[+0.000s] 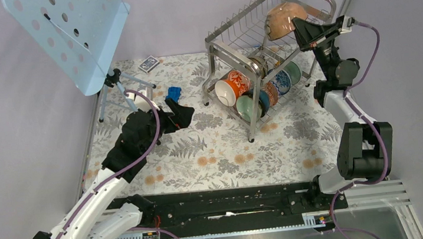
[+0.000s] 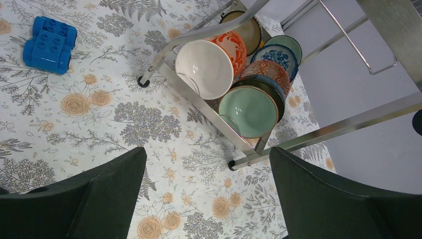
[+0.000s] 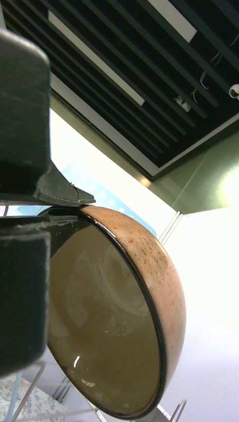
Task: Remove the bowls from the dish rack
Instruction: Pick up the bowl from the dish rack, then place the bowl at the center of the board.
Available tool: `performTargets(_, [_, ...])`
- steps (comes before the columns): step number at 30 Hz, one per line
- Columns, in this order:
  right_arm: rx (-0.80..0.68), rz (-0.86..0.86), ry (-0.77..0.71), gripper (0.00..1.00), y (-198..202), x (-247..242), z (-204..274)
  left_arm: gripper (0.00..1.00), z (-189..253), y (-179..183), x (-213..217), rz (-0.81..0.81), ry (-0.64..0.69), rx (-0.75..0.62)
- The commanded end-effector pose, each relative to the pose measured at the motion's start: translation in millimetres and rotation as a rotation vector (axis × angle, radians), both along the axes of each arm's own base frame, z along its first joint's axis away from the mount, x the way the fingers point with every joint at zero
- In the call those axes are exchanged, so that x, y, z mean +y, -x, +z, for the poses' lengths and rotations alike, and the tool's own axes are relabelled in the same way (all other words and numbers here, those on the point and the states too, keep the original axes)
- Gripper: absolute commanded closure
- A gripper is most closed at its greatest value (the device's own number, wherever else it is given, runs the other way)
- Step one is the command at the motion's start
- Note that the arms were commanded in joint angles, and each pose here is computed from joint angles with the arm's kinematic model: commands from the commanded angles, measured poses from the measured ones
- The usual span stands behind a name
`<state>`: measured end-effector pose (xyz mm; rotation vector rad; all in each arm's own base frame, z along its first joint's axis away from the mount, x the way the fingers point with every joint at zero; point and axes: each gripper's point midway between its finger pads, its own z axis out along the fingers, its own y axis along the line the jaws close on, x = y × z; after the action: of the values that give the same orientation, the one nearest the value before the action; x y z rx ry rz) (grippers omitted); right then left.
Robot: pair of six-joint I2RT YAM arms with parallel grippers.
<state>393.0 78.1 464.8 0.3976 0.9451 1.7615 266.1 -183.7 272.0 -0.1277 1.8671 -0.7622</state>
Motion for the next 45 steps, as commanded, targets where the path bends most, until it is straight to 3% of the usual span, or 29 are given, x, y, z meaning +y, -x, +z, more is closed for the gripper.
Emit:
performTargets(1, [-0.335, -0.003, 0.015, 1.0, 59.1, 5.6, 75.3, 0.01, 15.5, -1.0, 3.1, 0.02, 0.028, -0.043])
performTargets(11, [-0.397, 0.02, 0.054, 1.0, 68.0, 25.0, 108.5, 0.01, 24.3, 2.9, 8.0, 0.031, 0.035, -0.051])
performTargets(19, [-0.473, -0.06, 0.461, 1.0, 121.1, 100.2, 148.2, 0.01, 35.2, 9.2, 33.5, 0.115, -0.032, -0.05])
performTargets(23, [-0.534, -0.054, 0.542, 1.0, 157.9, 116.7, 166.5, 0.01, 48.0, 15.6, 43.7, 0.137, -0.034, -0.077])
performTargets(35, [-0.575, -0.037, 0.848, 1.0, 231.9, 131.5, 139.4, 0.01, 61.5, 36.1, 55.3, 0.129, -0.019, -0.087])
performTargets(45, [-0.606, 0.054, 0.87, 1.0, 246.4, 141.3, 134.7, 0.01, 53.9, 45.0, 56.5, 0.114, -0.031, -0.035])
